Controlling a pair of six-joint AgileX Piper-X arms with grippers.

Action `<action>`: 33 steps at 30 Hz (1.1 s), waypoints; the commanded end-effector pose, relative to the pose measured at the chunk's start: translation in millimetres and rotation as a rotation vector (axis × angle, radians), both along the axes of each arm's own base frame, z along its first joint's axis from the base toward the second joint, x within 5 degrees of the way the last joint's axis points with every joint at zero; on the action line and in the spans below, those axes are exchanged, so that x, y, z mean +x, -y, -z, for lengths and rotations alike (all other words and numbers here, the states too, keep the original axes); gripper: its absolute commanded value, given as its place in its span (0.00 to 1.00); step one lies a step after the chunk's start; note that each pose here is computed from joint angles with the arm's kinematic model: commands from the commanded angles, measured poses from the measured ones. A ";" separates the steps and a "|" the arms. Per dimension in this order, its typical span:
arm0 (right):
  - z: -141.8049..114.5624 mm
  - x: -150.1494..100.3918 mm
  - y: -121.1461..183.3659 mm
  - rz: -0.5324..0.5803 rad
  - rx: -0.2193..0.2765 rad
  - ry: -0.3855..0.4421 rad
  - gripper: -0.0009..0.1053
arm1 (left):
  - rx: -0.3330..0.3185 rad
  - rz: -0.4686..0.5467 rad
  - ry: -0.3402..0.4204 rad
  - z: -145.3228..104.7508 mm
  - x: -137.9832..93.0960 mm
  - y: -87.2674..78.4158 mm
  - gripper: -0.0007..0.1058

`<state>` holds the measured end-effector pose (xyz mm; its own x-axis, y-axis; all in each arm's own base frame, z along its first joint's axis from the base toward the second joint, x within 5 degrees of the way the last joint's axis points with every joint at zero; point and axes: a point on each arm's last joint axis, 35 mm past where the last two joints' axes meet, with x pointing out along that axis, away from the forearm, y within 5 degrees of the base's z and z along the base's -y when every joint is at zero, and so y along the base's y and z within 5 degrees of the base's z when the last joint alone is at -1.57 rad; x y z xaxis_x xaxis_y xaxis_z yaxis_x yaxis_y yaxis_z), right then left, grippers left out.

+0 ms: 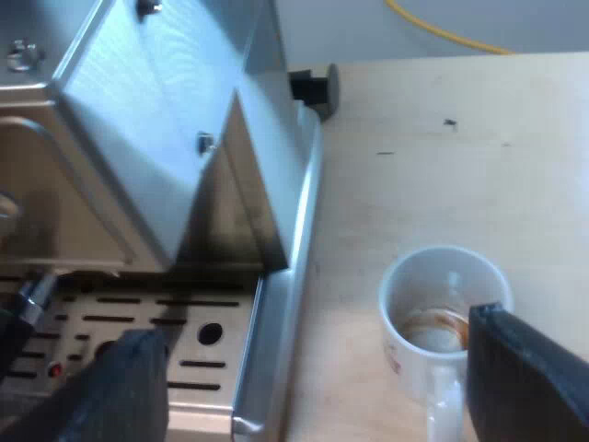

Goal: Pour the beans into the coffee machine

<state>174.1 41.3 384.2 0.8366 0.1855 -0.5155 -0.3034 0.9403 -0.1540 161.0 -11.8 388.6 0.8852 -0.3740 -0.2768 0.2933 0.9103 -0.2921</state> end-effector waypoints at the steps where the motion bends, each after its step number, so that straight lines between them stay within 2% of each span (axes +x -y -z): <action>1: -4.6 -5.2 9.9 0.012 -0.008 0.006 0.65 | -0.012 0.013 0.030 -7.2 -2.0 2.7 0.66; 7: -5.5 -13.6 34.5 0.079 -0.032 -0.003 0.65 | -0.012 0.016 0.026 -6.7 -2.2 3.1 0.66; 11: -8.8 -23.1 44.5 0.124 -0.022 0.009 0.65 | -0.012 0.016 0.015 -6.2 -5.2 3.1 0.66; 15: -14.0 -33.7 44.5 0.127 -0.022 0.043 0.65 | 0.001 0.020 0.057 -11.6 -15.0 3.0 0.66; 18: -18.2 -48.7 43.7 0.128 -0.021 0.069 0.65 | 0.052 0.033 0.124 -18.1 -30.6 2.8 0.66; 23: -22.1 -63.8 42.8 0.124 -0.019 0.098 0.65 | 0.076 -0.049 0.121 -18.7 -46.9 -0.1 0.66; 24: -24.7 -71.9 42.1 0.115 -0.014 0.123 0.65 | 0.094 -0.110 0.098 -16.4 -56.0 -2.4 0.66; 26: -29.4 -85.9 40.4 0.090 -0.001 0.172 0.65 | 0.111 -0.160 0.069 -13.3 -65.7 -4.3 0.66; 29: -32.7 -100.1 38.6 0.063 0.012 0.213 0.65 | 0.115 -0.168 0.053 -11.0 -77.3 -4.8 0.66; 33: -32.2 -114.4 37.8 0.060 0.013 0.228 0.65 | 0.114 -0.169 0.068 -11.5 -88.7 -4.9 0.66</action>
<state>64.1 3.0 414.1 0.9394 0.1253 -0.3192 -0.1915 0.9638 -0.1854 75.0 -6.9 398.4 0.9485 -0.1914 -0.2523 0.1510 0.9737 -0.1709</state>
